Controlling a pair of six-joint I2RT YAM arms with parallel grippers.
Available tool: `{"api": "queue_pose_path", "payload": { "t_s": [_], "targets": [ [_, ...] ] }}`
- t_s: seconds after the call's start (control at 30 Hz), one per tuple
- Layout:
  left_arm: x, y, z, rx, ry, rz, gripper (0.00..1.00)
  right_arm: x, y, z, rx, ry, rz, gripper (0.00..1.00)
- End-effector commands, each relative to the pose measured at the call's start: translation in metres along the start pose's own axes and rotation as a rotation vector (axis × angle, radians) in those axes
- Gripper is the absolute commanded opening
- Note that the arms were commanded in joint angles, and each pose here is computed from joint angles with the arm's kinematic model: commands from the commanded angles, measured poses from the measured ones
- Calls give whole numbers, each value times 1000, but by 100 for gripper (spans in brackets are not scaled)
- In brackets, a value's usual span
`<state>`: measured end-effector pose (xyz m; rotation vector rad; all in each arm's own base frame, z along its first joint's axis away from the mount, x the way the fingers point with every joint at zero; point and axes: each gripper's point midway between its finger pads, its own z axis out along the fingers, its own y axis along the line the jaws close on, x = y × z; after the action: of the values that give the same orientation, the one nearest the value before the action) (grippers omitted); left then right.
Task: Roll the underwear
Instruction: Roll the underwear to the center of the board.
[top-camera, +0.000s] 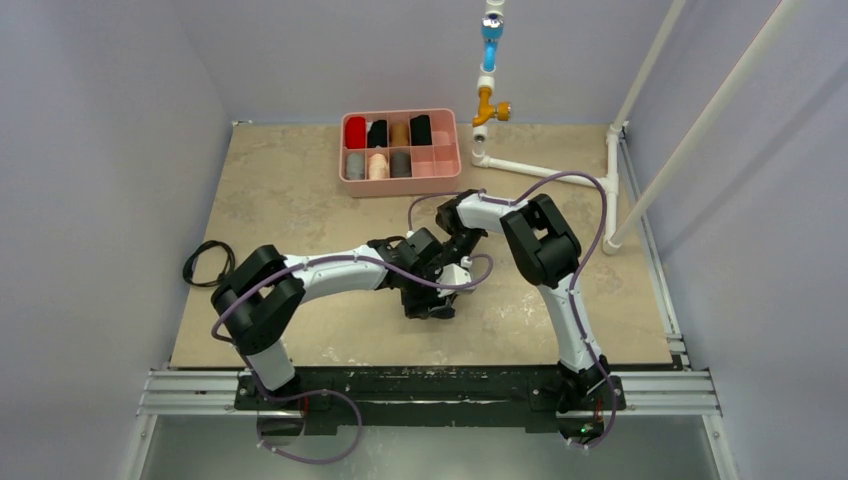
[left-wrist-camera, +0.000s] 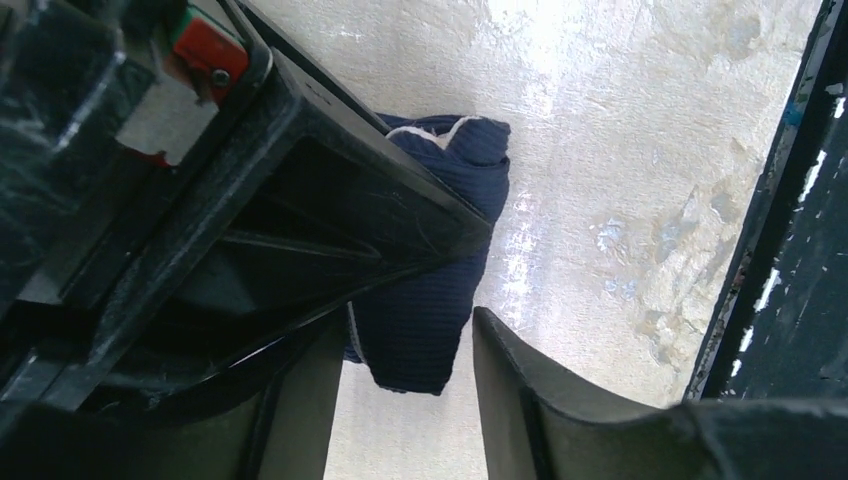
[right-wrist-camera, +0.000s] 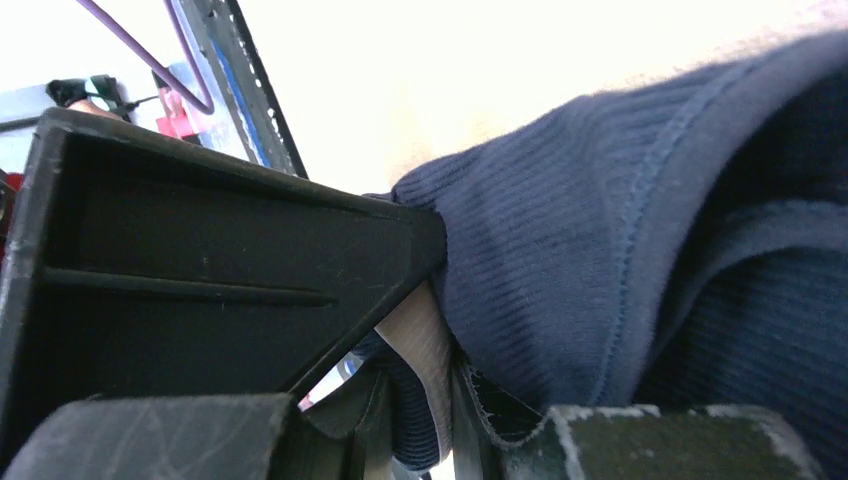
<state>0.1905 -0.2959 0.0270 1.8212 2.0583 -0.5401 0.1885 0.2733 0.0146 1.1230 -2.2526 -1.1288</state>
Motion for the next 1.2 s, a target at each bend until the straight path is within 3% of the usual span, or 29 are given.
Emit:
{"api": "queue_pose_path", "payload": {
  "t_s": [0.0, 0.17, 0.27, 0.53, 0.8, 0.97, 1.17],
  "targets": [
    [-22, -2, 16, 27, -86, -12, 43, -12, -63, 5, 229, 28, -164, 2],
    [-20, -7, 27, 73, -75, -38, 25, -10, -60, 3, 241, 8, -149, 3],
    [-25, -6, 30, 86, -76, -39, 0, -6, -59, 1, 246, -9, -137, 3],
    [-42, 2, 36, 96, -102, -27, 0, 5, -61, -10, 279, -61, -103, 5],
    [-31, -6, 40, 226, -75, -109, 0, 8, -63, -28, 272, -128, -85, 32],
    [-24, 1, 42, 278, -48, -183, 0, 7, -61, -45, 272, -180, -85, 56],
    [-19, 8, 43, 327, -17, -238, 0, 11, -57, -63, 267, -232, -84, 63]
  ]
}}
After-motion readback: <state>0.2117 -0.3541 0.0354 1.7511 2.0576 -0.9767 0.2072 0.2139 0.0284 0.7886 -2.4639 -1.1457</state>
